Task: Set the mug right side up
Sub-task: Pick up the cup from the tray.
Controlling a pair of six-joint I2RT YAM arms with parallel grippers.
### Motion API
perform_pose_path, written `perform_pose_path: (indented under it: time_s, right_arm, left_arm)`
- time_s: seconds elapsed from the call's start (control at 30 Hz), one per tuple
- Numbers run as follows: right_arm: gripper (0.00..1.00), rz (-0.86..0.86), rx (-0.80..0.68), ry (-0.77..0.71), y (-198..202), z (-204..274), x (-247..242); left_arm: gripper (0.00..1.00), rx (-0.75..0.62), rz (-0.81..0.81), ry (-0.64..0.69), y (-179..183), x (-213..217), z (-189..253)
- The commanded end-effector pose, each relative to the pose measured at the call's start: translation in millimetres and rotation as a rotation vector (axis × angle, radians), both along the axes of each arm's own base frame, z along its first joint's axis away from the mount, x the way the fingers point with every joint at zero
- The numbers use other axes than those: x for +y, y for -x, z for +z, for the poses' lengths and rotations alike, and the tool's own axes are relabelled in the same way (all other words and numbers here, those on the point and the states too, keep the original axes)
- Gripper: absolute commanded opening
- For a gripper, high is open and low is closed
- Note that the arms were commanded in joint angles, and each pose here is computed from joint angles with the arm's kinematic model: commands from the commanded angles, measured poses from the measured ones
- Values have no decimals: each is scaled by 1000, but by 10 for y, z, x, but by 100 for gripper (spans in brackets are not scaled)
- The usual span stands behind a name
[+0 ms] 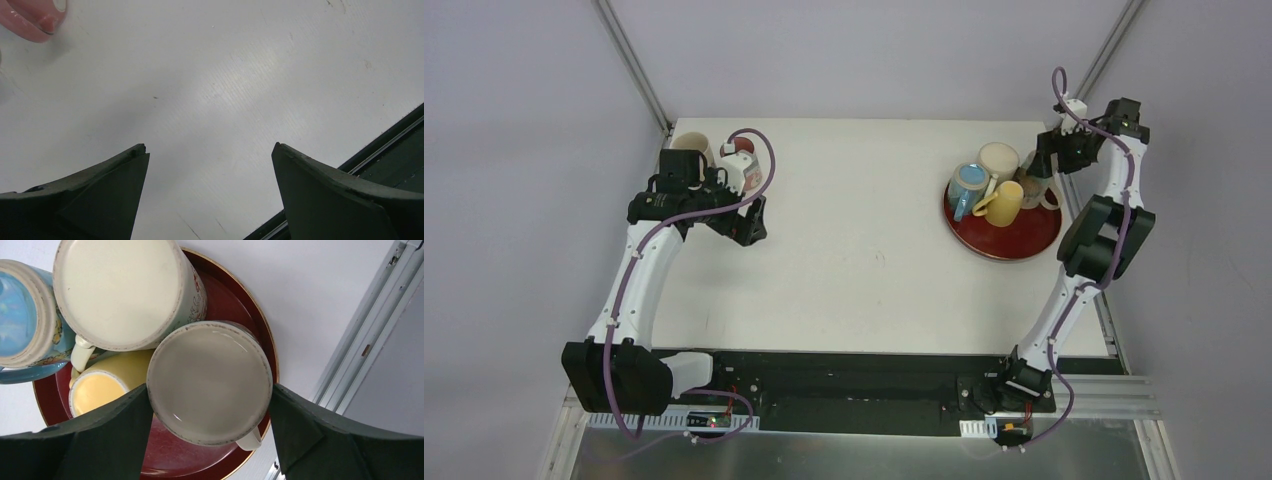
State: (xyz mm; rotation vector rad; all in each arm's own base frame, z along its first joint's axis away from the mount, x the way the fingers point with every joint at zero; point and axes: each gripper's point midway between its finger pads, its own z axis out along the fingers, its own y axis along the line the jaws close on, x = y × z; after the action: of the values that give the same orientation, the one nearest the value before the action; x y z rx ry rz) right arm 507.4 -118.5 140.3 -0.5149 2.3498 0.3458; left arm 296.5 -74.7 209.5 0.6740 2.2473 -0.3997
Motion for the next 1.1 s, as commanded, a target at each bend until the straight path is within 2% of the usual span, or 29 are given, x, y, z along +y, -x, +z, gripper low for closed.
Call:
perform_pose_path:
  time_s: [0.0,0.2,0.53,0.63,0.87,1.07]
  right_arm:
    - [82,-63,-36,-12,100,313,146]
    - [64,-181,-55,19,216,332,148]
    - [63,-494,-19,-5,501,393,118]
    - [65,-560,-1,-26,566,350,131]
    - [88,-573,2,0,651,235,138]
    - [91,-458,11,33,790,216,110]
  left_arm:
    - [99,-17,-9,36,51,-44,87]
    - [99,-15,-6,46,54,-55,103]
    - [99,-21,-4,56,88,-69,126]
    - [99,-15,-6,62,95,-79,117]
    - [99,-17,-4,74,107,-95,143]
    - [99,-22,-10,80,127,-106,138]
